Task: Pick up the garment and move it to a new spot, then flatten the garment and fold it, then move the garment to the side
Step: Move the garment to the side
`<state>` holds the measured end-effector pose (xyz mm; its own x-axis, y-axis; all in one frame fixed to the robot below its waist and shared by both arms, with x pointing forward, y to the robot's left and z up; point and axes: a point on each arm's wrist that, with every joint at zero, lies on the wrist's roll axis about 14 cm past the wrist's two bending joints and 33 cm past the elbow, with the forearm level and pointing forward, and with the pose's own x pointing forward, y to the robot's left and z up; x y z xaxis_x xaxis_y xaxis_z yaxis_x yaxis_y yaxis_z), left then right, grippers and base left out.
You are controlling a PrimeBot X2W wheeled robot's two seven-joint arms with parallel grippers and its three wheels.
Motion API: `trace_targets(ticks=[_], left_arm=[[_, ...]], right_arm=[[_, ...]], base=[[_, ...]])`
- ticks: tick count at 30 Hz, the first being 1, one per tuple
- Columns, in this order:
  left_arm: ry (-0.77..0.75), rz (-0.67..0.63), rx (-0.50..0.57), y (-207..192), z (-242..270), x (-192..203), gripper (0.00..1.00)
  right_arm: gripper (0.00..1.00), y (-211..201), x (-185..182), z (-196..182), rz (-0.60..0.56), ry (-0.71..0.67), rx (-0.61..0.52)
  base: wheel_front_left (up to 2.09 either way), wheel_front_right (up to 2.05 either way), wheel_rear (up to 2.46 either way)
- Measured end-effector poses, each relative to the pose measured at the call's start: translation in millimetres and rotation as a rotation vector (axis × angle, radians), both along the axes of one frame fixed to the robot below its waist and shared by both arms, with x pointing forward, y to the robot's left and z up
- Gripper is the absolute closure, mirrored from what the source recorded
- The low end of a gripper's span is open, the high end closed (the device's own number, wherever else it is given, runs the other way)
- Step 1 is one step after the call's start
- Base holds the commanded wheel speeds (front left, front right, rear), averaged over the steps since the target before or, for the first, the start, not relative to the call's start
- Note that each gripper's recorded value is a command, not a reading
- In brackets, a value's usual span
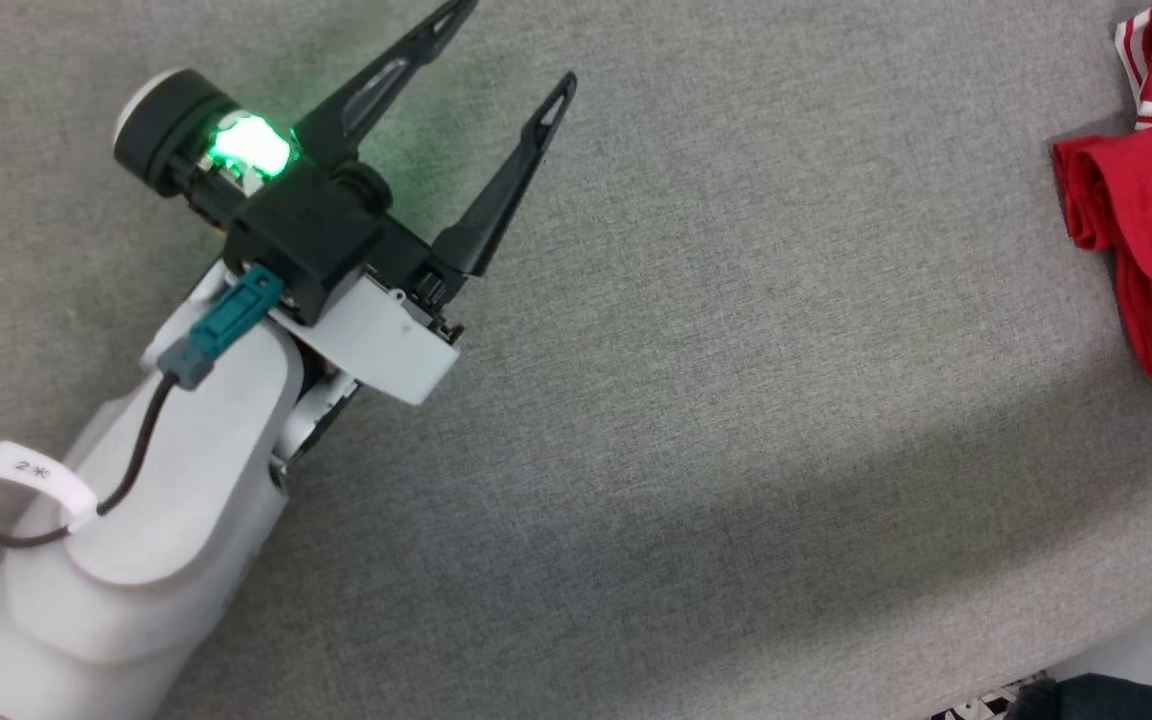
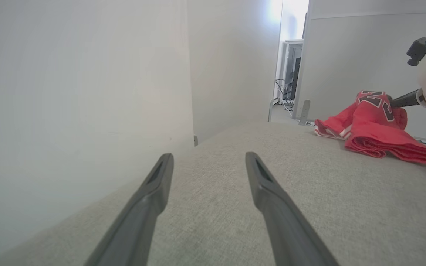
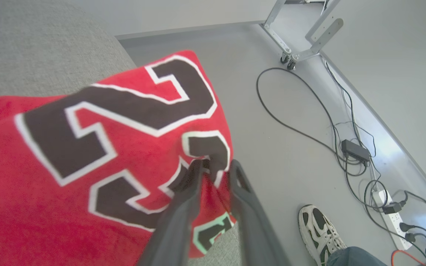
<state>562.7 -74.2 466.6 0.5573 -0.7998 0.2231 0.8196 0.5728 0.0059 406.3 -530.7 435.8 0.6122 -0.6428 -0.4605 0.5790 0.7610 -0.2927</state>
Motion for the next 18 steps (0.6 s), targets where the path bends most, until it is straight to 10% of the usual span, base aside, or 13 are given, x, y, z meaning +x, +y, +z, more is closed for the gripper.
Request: trace_targets(ticks=[18], left_arm=[[0.171,0.27,-0.03,71.6,9.7,-52.1,0.0]], right_arm=[[0.0,77.3,30.3,11.1,0.335,-0.018,-0.013]], base=[[0.0,0.0,0.0]])
